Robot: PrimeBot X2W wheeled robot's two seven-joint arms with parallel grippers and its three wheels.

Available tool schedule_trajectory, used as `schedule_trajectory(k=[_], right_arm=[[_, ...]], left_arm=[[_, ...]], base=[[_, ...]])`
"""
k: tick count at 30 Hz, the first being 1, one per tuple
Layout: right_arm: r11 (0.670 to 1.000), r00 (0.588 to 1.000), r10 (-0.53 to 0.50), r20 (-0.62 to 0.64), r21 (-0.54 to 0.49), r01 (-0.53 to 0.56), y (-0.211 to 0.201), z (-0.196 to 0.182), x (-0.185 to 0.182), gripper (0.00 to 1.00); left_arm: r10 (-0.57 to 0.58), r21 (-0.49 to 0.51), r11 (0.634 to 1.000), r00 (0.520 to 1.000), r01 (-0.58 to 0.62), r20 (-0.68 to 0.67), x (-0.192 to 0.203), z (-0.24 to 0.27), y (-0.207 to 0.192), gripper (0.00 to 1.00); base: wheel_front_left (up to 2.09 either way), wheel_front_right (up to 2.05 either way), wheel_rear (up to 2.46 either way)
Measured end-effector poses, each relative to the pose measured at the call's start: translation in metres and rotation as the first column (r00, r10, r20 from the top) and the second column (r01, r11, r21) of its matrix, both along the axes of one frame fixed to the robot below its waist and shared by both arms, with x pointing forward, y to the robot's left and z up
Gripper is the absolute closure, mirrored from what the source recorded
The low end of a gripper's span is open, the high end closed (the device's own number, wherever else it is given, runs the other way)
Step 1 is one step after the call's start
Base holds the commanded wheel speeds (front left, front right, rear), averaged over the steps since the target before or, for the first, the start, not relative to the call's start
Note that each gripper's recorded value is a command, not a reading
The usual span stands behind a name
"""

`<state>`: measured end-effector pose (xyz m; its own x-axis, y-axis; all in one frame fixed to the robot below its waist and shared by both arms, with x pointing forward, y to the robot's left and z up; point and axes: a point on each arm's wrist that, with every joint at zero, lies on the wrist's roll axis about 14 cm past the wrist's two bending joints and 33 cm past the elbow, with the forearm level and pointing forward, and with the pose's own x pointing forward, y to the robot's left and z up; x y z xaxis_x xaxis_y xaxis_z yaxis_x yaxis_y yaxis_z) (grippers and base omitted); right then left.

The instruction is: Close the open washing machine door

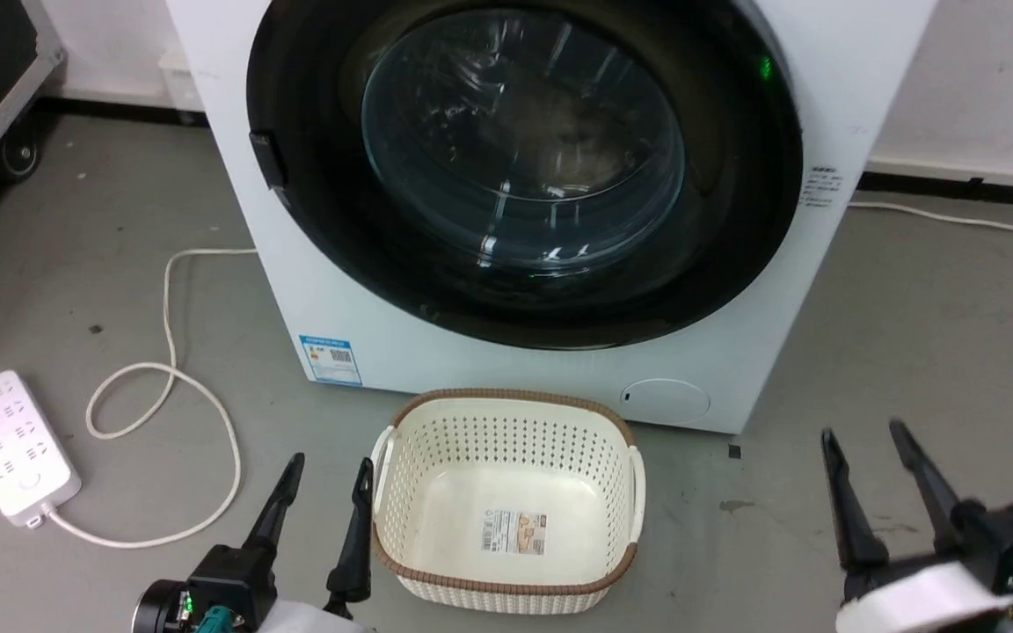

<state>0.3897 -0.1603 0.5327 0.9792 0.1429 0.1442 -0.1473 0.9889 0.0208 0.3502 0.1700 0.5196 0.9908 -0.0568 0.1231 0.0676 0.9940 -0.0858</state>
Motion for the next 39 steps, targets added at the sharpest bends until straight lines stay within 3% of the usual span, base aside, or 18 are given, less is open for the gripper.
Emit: schedule_trajectory(k=[10, 11, 39], right_arm=[[0.999, 0.998, -0.031, -0.054, -0.021, 0.03, -0.006, -0.019, -0.021, 0.0], [0.999, 0.998, -0.03, -0.055, -0.018, 0.029, -0.006, -0.019, -0.021, 1.0], [0.999, 0.996, -0.031, -0.083, -0.029, 0.028, -0.006, -0.02, -0.022, 1.0]], left_arm=[[-0.032, 0.019, 0.999, 0.999, 0.032, -0.014, -0.004, -0.005, -0.005, 0.0], [-0.033, 0.019, 0.999, 0.999, 0.034, -0.017, -0.004, -0.006, -0.006, 1.0], [-0.025, 0.039, 0.999, 0.999, 0.027, -0.042, 0.0, -0.006, -0.005, 1.0]], base=[[0.0, 0.0, 0.0], [0.0, 0.0, 0.0], [0.0, 0.0, 0.0]])
